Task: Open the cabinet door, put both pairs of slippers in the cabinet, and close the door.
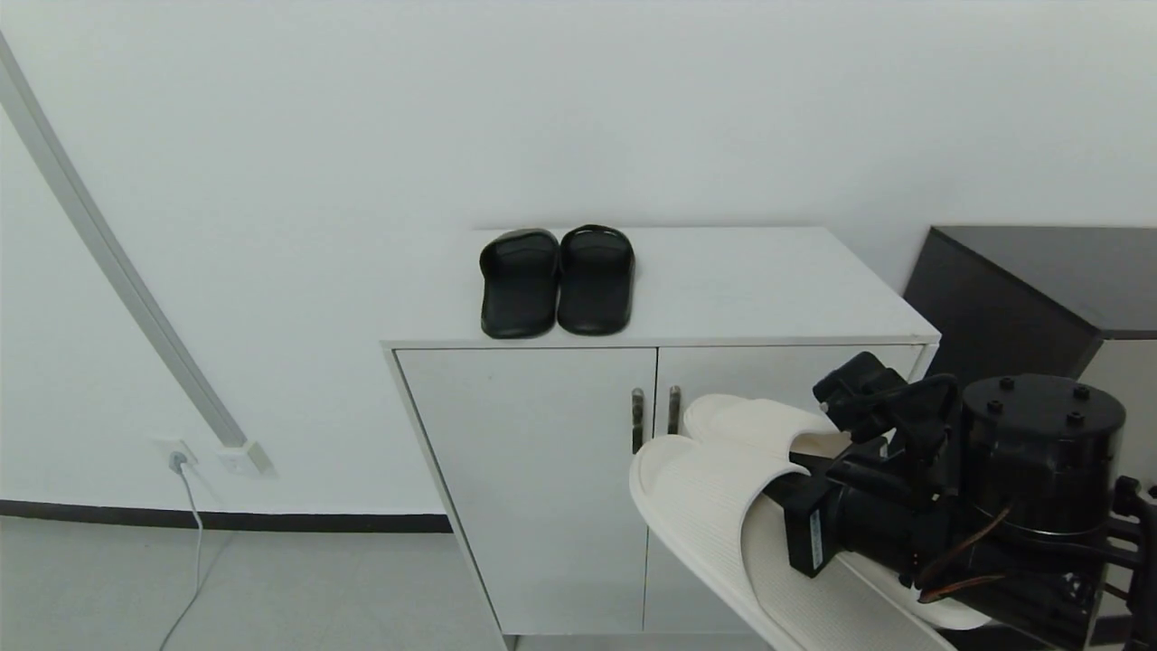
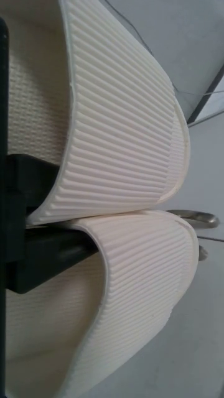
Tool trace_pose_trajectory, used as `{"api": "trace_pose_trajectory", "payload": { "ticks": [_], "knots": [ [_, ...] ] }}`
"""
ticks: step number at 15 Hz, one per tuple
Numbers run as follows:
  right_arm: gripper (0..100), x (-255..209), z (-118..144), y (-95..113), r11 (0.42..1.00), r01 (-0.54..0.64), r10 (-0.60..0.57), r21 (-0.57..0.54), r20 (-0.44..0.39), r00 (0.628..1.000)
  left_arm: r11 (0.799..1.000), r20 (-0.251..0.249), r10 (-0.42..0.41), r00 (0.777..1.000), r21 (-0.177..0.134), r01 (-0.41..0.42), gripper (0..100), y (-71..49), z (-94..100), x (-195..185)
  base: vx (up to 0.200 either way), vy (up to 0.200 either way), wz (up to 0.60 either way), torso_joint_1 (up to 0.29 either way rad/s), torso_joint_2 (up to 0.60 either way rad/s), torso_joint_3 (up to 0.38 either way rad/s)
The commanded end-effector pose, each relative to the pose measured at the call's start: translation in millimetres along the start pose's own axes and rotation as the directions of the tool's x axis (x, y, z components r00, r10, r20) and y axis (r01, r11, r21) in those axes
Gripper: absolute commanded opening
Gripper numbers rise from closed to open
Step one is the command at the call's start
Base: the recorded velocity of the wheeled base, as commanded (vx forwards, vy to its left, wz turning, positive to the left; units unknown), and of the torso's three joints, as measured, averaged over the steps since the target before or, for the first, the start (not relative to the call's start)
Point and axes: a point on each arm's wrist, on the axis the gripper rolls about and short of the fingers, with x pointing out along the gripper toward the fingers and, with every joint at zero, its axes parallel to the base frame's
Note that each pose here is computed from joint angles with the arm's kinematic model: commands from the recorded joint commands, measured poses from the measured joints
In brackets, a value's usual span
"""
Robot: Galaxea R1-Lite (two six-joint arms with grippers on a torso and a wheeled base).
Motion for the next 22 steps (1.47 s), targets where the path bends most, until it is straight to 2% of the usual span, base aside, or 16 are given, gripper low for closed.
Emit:
{"api": "trace_pose_trajectory", "payload": {
  "ticks": [1, 4, 6, 13, 22],
  "knots": [
    [0, -0.4, -0.9, 0.5, 1.0, -0.002, 0.002, 0.0, -0.001, 1.0, 1.0, 0.001, 0.0, 1.0, 0.0, 0.0, 100, 0.0, 0.0, 0.0, 0.0, 0.0, 0.0, -0.198, 0.52, 0.32],
    [0, -0.3, -2.2, 0.9, 1.0, -0.004, 0.004, -0.001, -0.008, 1.0, 1.0, -0.001, 0.0, 1.0, 0.0, 0.0, 100, 0.0, 0.1, 0.1, 0.0, 0.0, 0.0, -0.191, 0.5, 0.316],
    [0, -0.3, -2.2, 1.3, 1.0, -0.005, 0.005, -0.002, -0.008, 1.0, 1.0, -0.001, -0.001, 1.0, -0.011, 0.001, 100, 0.0, 0.1, 0.1, 0.0, 0.0, 0.0, -0.173, 0.49, 0.322],
    [0, -1.1, -8.0, 1.2, 1.0, -0.007, 0.006, -0.014, -0.029, 1.0, 1.0, 0.001, 0.0, 1.0, -0.011, 0.0, 100, 0.0, 0.0, 0.0, 0.0, 0.0, 0.0, -0.136, 0.47, 0.334],
    [0, 0.6, -12.3, 0.9, 1.0, -0.005, 0.005, -0.015, -0.047, 0.999, 1.0, -0.002, -0.001, 1.0, -0.009, 0.001, 100, 0.0, -0.1, 0.1, 0.0, 0.0, 0.0, -0.049, 0.4, 0.344]
  ]
}}
